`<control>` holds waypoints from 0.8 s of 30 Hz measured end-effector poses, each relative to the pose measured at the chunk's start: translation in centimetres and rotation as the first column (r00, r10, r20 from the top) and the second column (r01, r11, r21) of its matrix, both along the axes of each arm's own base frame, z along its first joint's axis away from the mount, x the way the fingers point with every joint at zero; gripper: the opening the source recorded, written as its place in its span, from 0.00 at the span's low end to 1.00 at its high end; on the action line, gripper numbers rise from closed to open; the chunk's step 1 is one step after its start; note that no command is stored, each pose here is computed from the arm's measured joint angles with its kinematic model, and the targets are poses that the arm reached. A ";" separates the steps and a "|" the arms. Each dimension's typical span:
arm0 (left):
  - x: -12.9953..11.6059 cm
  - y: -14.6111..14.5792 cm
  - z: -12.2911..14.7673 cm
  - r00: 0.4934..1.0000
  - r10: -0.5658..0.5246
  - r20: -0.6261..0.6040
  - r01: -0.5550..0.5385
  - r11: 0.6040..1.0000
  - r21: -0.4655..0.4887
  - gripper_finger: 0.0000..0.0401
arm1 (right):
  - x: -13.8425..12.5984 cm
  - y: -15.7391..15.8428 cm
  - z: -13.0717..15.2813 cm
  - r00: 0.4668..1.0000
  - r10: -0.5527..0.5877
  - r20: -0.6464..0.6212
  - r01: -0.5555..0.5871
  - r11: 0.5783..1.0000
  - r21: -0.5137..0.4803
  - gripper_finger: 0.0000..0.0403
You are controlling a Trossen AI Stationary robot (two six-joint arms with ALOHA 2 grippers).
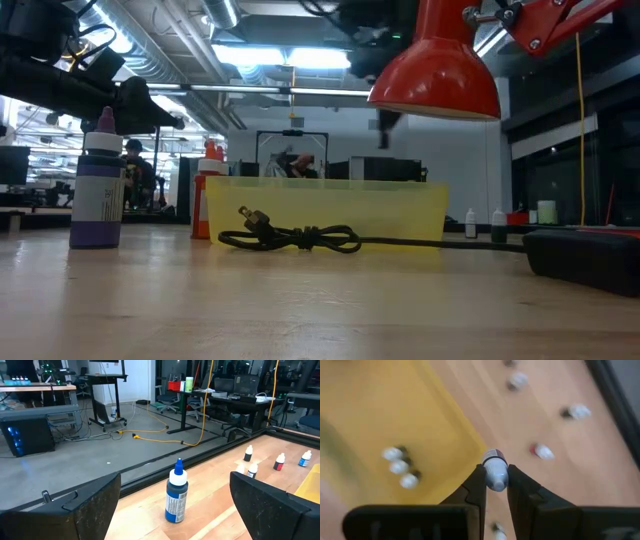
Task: Pick & Place food coloring
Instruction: Put the small purple food coloring bottle into the yellow container
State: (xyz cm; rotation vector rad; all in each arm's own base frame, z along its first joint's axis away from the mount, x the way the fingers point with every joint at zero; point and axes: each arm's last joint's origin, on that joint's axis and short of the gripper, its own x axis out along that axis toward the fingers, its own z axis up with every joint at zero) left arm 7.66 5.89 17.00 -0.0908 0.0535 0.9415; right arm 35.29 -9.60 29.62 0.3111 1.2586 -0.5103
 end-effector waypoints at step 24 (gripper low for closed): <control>0.0 0.0 0.0 1.000 0.000 0.000 0.000 1.000 0.000 0.91 | 9.2 9.0 -7.4 0.945 0.321 -0.061 -0.320 0.947 0.023 0.15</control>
